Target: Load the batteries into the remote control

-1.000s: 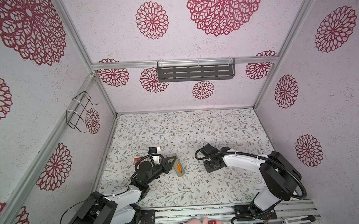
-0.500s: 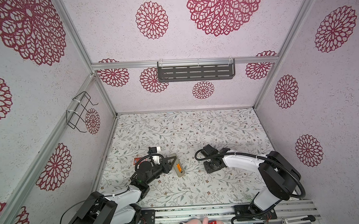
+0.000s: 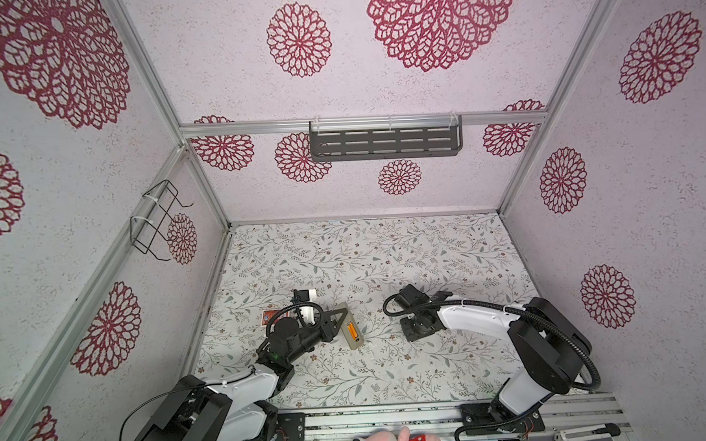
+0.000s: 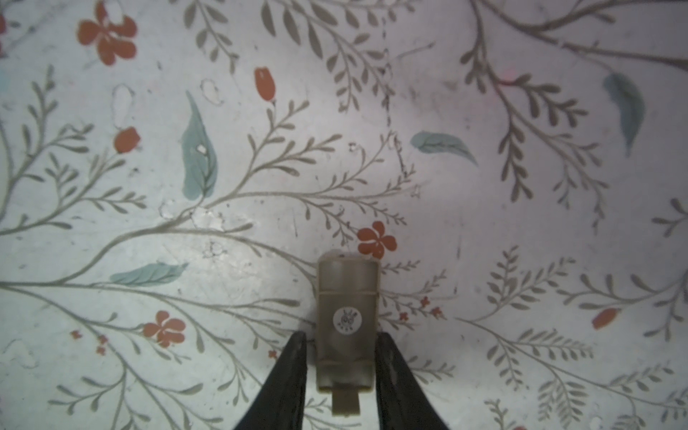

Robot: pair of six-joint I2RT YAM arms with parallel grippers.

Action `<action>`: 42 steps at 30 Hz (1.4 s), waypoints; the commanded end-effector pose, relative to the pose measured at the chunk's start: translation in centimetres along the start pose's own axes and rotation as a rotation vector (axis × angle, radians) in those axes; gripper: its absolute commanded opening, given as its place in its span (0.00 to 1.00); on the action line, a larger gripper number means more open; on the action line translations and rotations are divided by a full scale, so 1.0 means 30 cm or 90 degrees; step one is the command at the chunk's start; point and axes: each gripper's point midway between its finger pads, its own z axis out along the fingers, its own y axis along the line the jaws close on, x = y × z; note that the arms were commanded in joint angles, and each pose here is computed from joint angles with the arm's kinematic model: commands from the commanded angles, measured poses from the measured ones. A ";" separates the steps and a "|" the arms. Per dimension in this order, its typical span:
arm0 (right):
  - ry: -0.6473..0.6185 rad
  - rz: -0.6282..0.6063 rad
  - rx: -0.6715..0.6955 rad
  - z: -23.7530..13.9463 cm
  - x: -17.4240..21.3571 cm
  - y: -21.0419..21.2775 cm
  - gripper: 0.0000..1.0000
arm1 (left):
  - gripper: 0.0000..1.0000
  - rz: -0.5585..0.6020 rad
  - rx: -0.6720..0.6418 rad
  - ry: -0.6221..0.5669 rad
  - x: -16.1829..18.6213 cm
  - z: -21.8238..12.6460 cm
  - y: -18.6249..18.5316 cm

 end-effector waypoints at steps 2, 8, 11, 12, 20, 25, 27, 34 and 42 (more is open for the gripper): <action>-0.004 -0.002 0.012 -0.023 -0.016 -0.006 0.34 | 0.00 0.012 0.022 -0.014 -0.025 0.004 -0.025; -0.005 -0.002 0.006 -0.022 -0.019 0.000 0.34 | 0.00 0.011 0.025 -0.013 -0.025 0.006 -0.030; 0.000 -0.002 0.005 -0.014 -0.013 0.001 0.33 | 0.00 0.011 0.025 -0.012 -0.025 0.007 -0.029; 0.001 -0.002 0.005 -0.012 -0.011 0.002 0.33 | 0.00 0.010 0.025 -0.011 -0.023 0.007 -0.028; 0.011 -0.002 0.006 0.007 0.005 -0.001 0.30 | 0.00 0.007 0.027 -0.009 -0.020 0.009 -0.028; 0.017 -0.003 0.006 0.019 0.014 -0.001 0.29 | 0.00 0.004 0.030 -0.007 -0.018 0.011 -0.029; 0.017 -0.004 0.007 0.020 0.014 -0.001 0.29 | 0.00 0.003 0.030 -0.006 -0.016 0.012 -0.028; -0.007 -0.007 0.017 -0.024 -0.028 -0.005 0.33 | 0.00 0.000 0.034 -0.006 -0.016 0.014 -0.030; -0.013 -0.009 0.010 -0.032 -0.035 0.005 0.35 | 0.00 -0.002 0.036 -0.006 -0.016 0.015 -0.030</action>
